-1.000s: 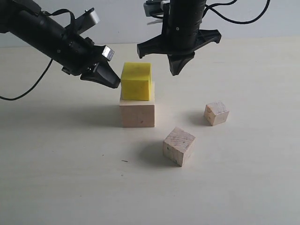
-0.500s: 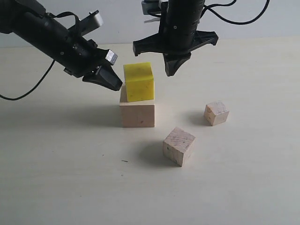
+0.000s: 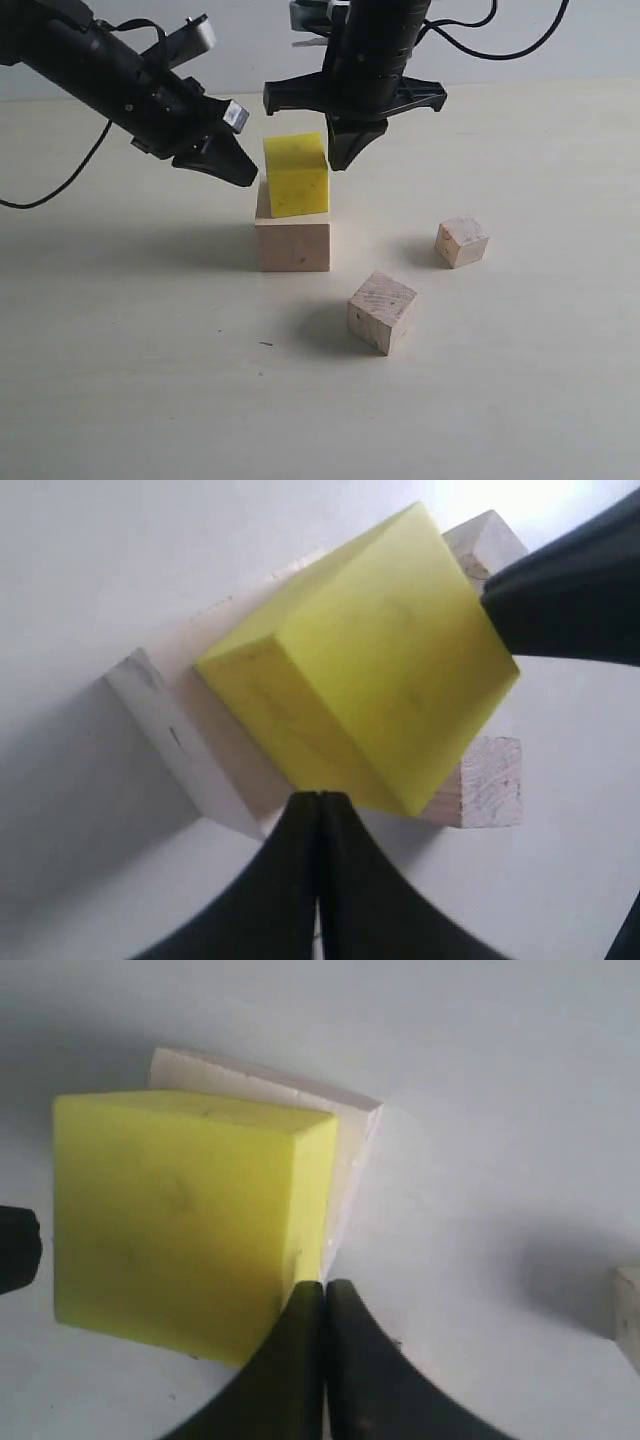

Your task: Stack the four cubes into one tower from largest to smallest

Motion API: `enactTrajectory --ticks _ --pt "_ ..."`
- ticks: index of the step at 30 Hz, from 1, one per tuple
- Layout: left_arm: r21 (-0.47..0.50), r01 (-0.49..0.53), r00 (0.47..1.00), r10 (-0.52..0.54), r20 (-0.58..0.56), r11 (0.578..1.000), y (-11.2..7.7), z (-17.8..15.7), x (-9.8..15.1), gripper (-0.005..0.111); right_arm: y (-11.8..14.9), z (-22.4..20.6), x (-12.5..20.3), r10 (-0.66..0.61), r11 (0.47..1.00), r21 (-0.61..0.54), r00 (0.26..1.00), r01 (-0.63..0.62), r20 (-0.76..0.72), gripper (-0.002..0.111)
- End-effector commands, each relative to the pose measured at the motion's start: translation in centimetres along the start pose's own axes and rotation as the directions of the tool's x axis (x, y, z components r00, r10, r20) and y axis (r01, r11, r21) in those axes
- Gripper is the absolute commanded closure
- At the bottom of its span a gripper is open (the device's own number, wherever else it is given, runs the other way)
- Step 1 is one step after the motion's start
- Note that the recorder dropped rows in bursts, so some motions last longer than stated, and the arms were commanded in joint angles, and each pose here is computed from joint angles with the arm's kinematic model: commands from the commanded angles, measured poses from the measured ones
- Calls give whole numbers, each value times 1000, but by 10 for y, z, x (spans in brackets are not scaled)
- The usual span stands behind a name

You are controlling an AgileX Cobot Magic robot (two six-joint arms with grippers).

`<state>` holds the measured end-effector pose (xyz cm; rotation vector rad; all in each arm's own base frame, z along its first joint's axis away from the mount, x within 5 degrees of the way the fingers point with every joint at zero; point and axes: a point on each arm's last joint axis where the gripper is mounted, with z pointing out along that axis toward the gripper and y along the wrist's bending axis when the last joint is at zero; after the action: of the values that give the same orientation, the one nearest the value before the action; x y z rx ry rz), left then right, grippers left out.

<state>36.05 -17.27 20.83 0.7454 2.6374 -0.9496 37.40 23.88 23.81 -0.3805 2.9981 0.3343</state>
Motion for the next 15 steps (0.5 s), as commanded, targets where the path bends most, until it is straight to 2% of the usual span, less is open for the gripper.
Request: enactTrajectory --ticks 1,15 --pt "-12 -5 1000 5 23 1000 -3 -7 -2 107 2 -3 1 0 1000 -30 1000 0 1 108" --pt "-26 1 1000 0 15 1000 -2 -7 -2 107 3 -3 1 11 999 -36 1000 -11 -1 108"
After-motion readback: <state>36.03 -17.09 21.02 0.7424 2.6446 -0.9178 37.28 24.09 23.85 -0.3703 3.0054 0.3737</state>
